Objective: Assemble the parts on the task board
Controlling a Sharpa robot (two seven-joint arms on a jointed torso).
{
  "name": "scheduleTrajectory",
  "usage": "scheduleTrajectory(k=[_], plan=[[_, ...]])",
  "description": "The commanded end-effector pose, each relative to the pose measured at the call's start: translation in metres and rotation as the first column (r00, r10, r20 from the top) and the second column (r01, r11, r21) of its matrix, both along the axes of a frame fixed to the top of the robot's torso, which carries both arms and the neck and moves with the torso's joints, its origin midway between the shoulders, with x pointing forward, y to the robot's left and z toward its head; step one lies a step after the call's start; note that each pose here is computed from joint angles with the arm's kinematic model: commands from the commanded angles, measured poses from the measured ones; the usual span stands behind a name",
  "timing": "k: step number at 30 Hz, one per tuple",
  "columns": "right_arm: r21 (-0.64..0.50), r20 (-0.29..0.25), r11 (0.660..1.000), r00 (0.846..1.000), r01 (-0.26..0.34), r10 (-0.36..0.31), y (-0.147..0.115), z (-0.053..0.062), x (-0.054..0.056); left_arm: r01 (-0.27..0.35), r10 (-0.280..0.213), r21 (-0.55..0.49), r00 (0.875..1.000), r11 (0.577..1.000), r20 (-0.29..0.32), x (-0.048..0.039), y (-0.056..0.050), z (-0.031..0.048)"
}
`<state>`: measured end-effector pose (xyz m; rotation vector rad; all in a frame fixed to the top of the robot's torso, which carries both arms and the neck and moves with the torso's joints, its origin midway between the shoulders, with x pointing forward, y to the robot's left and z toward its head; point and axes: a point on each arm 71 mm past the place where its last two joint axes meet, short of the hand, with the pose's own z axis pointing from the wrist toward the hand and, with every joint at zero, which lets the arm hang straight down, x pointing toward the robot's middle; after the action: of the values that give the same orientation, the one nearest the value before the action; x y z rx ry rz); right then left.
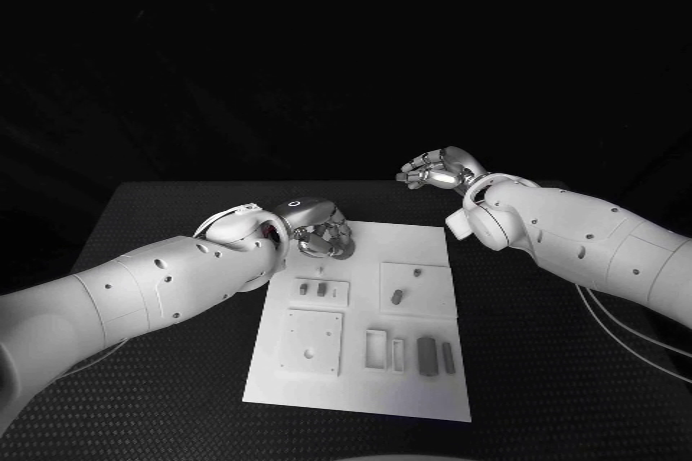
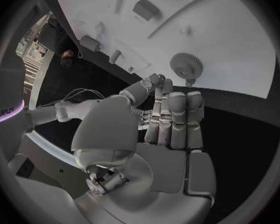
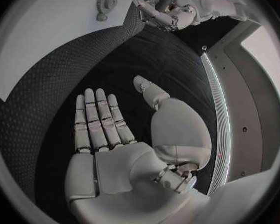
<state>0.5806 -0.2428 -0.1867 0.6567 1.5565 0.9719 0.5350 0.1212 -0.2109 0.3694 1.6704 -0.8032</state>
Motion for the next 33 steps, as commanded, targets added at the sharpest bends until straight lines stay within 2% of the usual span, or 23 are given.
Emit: scheduleTrajectory(k=[1,7,13,22,33], plan=[[0.003,0.003,1.000,1.000,-0.008,0.008,-0.001,0.001,0.000,-0.019,0.015,-0.038,0.995,0.999,-0.096,-0.0012,0.008,-0.0020],[0.002,0.003,1.000,1.000,-0.007,0.007,-0.002,0.001,-0.001,-0.054,0.048,-0.039,0.989,0.998,-0.137,0.0003,0.029,-0.0047],[0.001,0.004,1.000,1.000,-0.003,0.003,-0.004,0.001,-0.001,-0.078,0.073,-0.030,0.984,0.996,-0.160,0.0013,0.043,-0.0067],[0.001,0.004,1.000,1.000,-0.006,0.006,-0.003,0.001,-0.001,-0.081,0.078,-0.014,0.982,0.997,-0.170,0.0027,0.046,-0.0093],[0.001,0.005,1.000,1.000,-0.007,0.007,-0.002,0.001,-0.001,-0.077,0.081,0.028,0.980,0.997,-0.182,0.0035,0.048,-0.0175]])
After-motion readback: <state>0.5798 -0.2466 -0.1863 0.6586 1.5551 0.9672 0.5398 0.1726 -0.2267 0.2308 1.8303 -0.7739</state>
